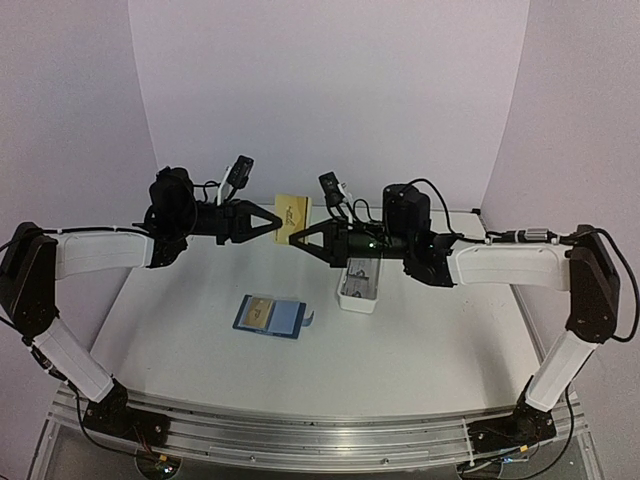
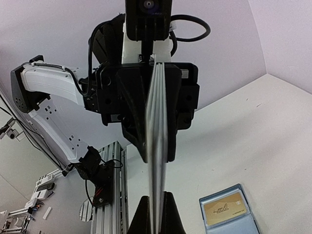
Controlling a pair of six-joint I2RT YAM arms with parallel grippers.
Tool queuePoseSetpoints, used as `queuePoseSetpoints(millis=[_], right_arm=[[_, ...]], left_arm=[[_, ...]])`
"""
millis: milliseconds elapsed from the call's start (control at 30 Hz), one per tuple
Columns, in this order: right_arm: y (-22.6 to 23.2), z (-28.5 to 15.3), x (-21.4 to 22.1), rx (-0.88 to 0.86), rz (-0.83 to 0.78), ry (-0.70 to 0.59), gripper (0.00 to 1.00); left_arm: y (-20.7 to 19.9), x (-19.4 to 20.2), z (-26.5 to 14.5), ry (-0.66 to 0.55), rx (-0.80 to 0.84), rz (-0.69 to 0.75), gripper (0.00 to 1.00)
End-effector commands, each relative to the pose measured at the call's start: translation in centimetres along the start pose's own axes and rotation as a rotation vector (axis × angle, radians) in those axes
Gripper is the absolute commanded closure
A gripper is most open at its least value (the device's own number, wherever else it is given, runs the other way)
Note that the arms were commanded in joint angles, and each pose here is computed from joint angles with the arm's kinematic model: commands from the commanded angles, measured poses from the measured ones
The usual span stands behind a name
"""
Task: Put the credit cards into the card holder
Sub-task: Pick up the credit card from the storage box.
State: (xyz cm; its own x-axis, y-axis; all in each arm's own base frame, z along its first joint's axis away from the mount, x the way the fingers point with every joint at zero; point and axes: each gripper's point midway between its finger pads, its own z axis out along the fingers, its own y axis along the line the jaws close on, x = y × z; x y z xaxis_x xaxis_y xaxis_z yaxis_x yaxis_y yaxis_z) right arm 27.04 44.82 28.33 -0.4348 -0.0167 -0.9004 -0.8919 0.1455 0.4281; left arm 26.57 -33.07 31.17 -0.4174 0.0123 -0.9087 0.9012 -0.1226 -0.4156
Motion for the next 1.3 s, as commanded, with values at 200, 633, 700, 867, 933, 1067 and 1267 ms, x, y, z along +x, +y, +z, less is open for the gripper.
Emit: queuePoseSetpoints(millis=[200,633,700,867,933,1067,1267], right_arm=[[0.6,-1.5,-3.0,-0.013,-0.045,-0.065,1.00],[1.3,-0.3,-2.6,-0.099,-0.033,-0.027,1.00],[1.5,-0.4,-2.5,-0.107,-0.035,-0.024,1.00],[1.5,-1.6,-2.2,-0.116,-0.042,-0.015,0.99],[1.6,-1.8,-2.2,-0.136,-0.033,-0.009,0.93],[1.9,-1.2,-2.5,-0.172,-0.007,-0.003,0.70],[0.8,-0.7,-2.3,-0.178,0.094,-0.038,0.53]], left_arm=[[-2.3,-1.5,-0.3,-0.002,0.048,0.084,0.84],[-0.7,-2.1,1.5,-0.005,-0.001,0.068,0.95],[-0.9,-2.2,1.4,0.006,0.004,0.071,1.00],[-0.6,-1.9,0.0,0.025,0.006,0.042,1.00],[-0.8,-1.8,0.0,0.036,0.016,0.047,1.00],[-1.1,-1.8,0.1,0.037,0.041,0.033,1.00],[-0.7,-1.2,0.1,0.048,0.035,-0.079,1.00]])
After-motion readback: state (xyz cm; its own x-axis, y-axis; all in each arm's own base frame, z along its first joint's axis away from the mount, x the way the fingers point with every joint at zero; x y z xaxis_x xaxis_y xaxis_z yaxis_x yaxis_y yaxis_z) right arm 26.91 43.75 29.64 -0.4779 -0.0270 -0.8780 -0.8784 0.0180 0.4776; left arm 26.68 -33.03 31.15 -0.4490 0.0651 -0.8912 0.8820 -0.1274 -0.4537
